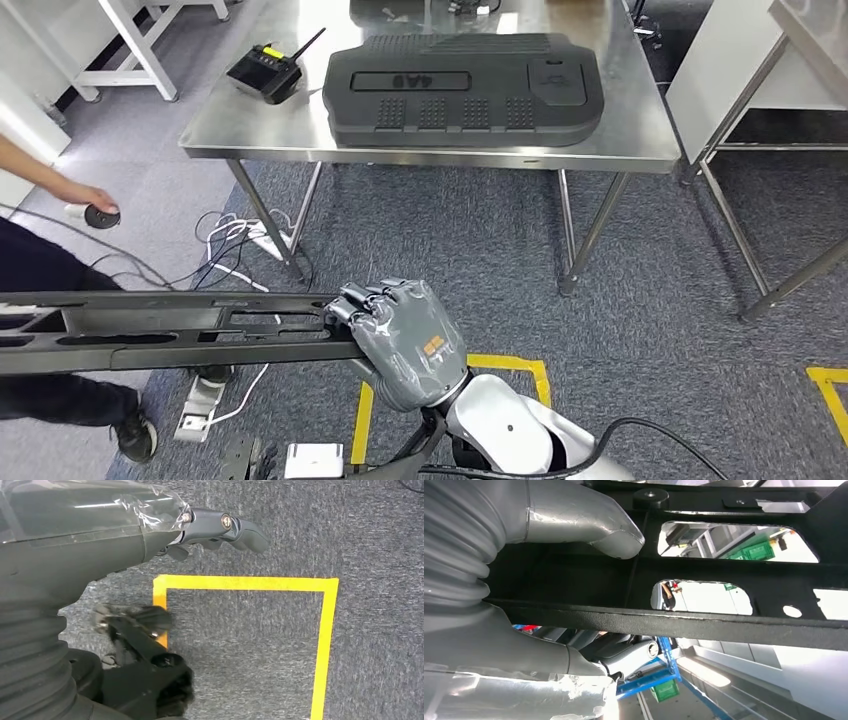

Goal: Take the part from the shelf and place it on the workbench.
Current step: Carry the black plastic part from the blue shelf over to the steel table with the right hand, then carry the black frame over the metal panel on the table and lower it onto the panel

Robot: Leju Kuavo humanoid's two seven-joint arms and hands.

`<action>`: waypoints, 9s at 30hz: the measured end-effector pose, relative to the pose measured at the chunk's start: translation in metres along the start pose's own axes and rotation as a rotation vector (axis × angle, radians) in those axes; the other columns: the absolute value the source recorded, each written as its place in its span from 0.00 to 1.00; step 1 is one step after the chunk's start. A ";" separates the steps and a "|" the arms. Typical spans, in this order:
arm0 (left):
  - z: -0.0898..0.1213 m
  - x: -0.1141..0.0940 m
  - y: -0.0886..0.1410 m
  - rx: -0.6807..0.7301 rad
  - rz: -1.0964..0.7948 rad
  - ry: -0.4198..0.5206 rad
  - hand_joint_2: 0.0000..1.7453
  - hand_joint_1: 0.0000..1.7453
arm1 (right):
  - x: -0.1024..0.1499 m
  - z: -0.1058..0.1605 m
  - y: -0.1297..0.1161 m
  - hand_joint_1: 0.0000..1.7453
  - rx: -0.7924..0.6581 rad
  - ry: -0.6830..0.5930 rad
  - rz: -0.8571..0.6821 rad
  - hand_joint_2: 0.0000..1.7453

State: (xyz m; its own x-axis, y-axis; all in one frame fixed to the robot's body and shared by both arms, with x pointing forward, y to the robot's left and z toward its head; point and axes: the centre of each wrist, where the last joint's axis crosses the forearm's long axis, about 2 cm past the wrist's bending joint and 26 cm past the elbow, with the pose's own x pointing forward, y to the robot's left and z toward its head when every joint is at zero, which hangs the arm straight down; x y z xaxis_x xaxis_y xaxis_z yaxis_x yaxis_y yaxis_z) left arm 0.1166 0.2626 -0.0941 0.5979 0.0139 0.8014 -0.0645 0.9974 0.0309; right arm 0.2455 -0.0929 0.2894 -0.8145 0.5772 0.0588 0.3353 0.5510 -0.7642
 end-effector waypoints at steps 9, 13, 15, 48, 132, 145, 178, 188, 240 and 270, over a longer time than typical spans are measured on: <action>0.002 -0.003 0.002 0.007 -0.003 0.010 1.00 0.00 | 0.001 0.001 -0.001 1.00 0.012 0.001 0.000 1.00; 0.000 0.000 0.001 0.007 -0.003 0.003 1.00 0.00 | 0.001 0.000 -0.002 1.00 0.008 0.000 0.002 1.00; 0.000 -0.001 0.002 0.006 -0.004 0.005 1.00 0.00 | 0.000 0.001 -0.002 1.00 0.014 0.002 0.003 1.00; -0.004 0.005 -0.001 -0.015 -0.023 0.005 1.00 0.00 | -0.002 0.003 -0.003 1.00 0.011 0.019 0.023 1.00; -0.010 0.012 0.002 0.001 -0.038 0.037 1.00 0.00 | -0.132 -0.001 -0.061 1.00 -0.386 0.473 0.206 1.00; -0.011 0.014 0.000 0.018 -0.048 0.043 1.00 0.00 | -0.138 0.002 -0.059 1.00 -0.372 0.500 0.222 1.00; -0.012 0.015 0.000 0.004 -0.044 0.038 1.00 0.00 | -0.148 0.007 -0.060 1.00 -0.363 0.519 0.253 1.00; -0.012 0.015 0.000 0.003 -0.045 0.039 1.00 0.00 | -0.149 0.009 -0.060 1.00 -0.363 0.519 0.257 1.00; -0.011 0.016 -0.002 0.037 -0.030 0.058 1.00 0.00 | -0.195 0.018 -0.070 1.00 -0.023 0.599 0.958 1.00; 0.004 -0.003 0.003 0.139 0.066 0.072 1.00 0.00 | -0.214 0.133 -0.037 0.99 0.054 0.588 0.948 1.00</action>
State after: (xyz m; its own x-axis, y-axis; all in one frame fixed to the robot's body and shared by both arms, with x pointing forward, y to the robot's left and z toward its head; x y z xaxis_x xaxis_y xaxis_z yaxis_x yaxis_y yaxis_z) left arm 0.1115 0.2649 -0.0947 0.6437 0.0890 0.7601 -0.2122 0.9750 0.0656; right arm 0.3448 -0.3171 0.2195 0.1160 0.9533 -0.2788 0.6698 -0.2823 -0.6868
